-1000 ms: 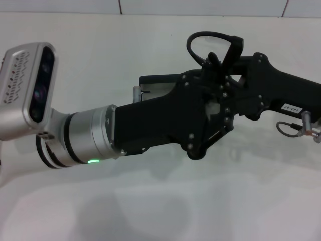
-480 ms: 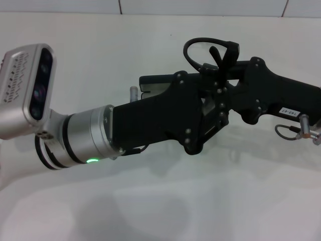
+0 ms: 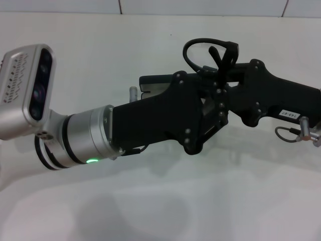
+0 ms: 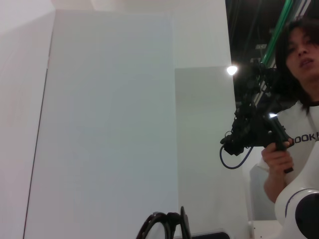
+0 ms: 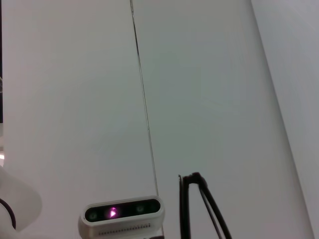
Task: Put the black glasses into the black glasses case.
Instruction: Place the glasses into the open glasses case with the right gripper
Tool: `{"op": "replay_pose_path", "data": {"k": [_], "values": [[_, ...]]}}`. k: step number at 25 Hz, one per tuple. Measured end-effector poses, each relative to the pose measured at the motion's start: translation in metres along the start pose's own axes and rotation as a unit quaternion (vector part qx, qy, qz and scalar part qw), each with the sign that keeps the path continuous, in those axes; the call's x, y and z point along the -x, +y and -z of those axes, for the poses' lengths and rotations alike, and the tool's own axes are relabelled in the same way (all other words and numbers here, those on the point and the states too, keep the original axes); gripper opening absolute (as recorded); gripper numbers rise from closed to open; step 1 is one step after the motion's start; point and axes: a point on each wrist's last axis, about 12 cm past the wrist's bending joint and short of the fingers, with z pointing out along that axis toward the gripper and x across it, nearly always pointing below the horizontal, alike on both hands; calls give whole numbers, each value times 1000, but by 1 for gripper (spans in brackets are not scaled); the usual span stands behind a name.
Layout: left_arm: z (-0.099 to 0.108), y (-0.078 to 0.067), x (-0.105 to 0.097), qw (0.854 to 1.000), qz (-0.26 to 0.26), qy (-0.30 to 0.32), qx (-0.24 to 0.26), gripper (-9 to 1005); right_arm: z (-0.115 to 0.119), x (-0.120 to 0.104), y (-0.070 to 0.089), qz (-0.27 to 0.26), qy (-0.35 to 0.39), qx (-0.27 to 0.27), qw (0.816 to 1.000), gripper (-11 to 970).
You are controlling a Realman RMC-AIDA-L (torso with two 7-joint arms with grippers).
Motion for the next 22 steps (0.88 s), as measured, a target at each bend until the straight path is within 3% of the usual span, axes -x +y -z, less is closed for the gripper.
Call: {"op": "replay_pose_path", "data": {"k": [12, 17, 22], "values": [[13, -7, 1, 1000, 5, -4, -1, 43, 10, 1, -1, 4, -18, -34, 999, 107], [39, -12, 7, 1000, 0, -1, 17, 43, 13, 7, -3, 22, 5, -15, 1000, 108], [77, -18, 19, 997, -14, -13, 73, 43, 11, 21, -5, 36, 114, 23, 993, 108]]}}
